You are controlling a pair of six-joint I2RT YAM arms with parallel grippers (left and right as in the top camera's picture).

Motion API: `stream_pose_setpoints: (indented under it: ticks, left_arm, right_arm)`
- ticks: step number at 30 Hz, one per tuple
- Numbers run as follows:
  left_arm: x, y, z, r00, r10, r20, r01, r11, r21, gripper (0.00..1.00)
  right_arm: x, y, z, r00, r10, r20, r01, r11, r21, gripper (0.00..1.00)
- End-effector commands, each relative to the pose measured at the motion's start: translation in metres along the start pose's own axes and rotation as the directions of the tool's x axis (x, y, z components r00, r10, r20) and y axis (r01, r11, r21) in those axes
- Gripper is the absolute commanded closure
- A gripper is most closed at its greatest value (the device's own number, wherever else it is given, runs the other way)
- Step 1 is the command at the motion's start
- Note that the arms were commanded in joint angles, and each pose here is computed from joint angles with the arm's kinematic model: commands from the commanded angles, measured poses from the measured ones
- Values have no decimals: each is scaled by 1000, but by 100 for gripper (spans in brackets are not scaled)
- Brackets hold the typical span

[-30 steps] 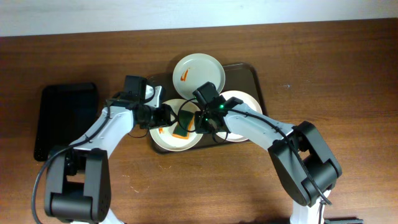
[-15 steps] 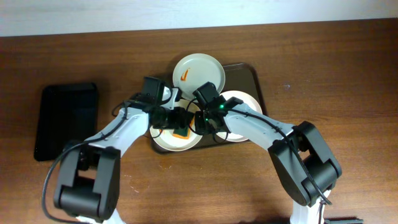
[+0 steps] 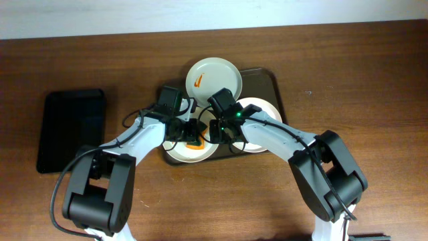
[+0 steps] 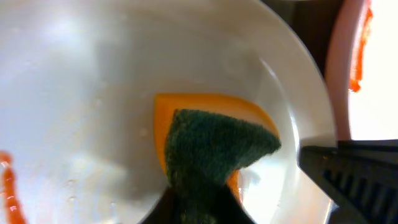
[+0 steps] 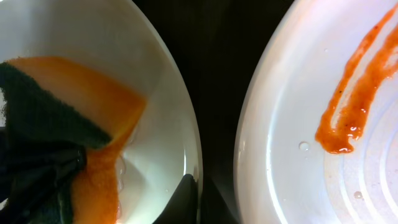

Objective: Clean dirty plates on tray and stack at the side
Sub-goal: 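Hold the plate with the right gripper and scrub it with the left-held sponge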

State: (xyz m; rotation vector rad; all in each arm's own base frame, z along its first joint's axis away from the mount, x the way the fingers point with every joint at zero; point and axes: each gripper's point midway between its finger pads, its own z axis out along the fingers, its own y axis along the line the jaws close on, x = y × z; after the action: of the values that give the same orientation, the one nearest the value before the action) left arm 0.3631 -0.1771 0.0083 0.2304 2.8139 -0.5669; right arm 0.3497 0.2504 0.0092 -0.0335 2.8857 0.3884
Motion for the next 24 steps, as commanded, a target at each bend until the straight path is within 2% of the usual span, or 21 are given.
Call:
stream_pose_setpoints:
  ticks: [1,3,5,10,15,19,21,23,24]
  left_arm:
    - [15,29,8,999,-21,-26,17,989,-144,100]
    - [19,39,8,999,-28,-40,20,979,-201,100]
    - [20,57,3,992,-128,-4,121,946,-299,100]
    - [12,87,-11,990,-127,54,138,888,-439,100]
    - [0,117,-37,988,-109,113,155,790,-593,100]
    - [-24,98,-72,981,-90,173,174,806,-565,100]
    - [-41,61,-100,968,-82,239,178,892,-416,100]
    - [-42,37,-103,969,-87,233,157,941,-300,100]
    - [-37,38,-96,973,-94,211,156,942,-296,100]
  right_arm:
    - [10,-3,7,999,-21,-37,22,1000,13,95]
    - [12,-4,7,999,-21,-43,21,1000,17,95]
    - [12,-4,7,999,-21,-43,21,1000,17,96]
    - [12,-4,7,999,-21,-45,22,1000,19,96]
    - [12,-4,7,999,-21,-41,21,1000,20,95]
    - [12,-4,7,999,-21,-41,22,1000,20,95]
    - [11,-4,7,999,-21,-39,22,1000,19,96]
    - [10,-3,7,999,-22,-35,22,1000,16,95]
    - [10,-3,7,999,-22,-35,22,1000,16,95]
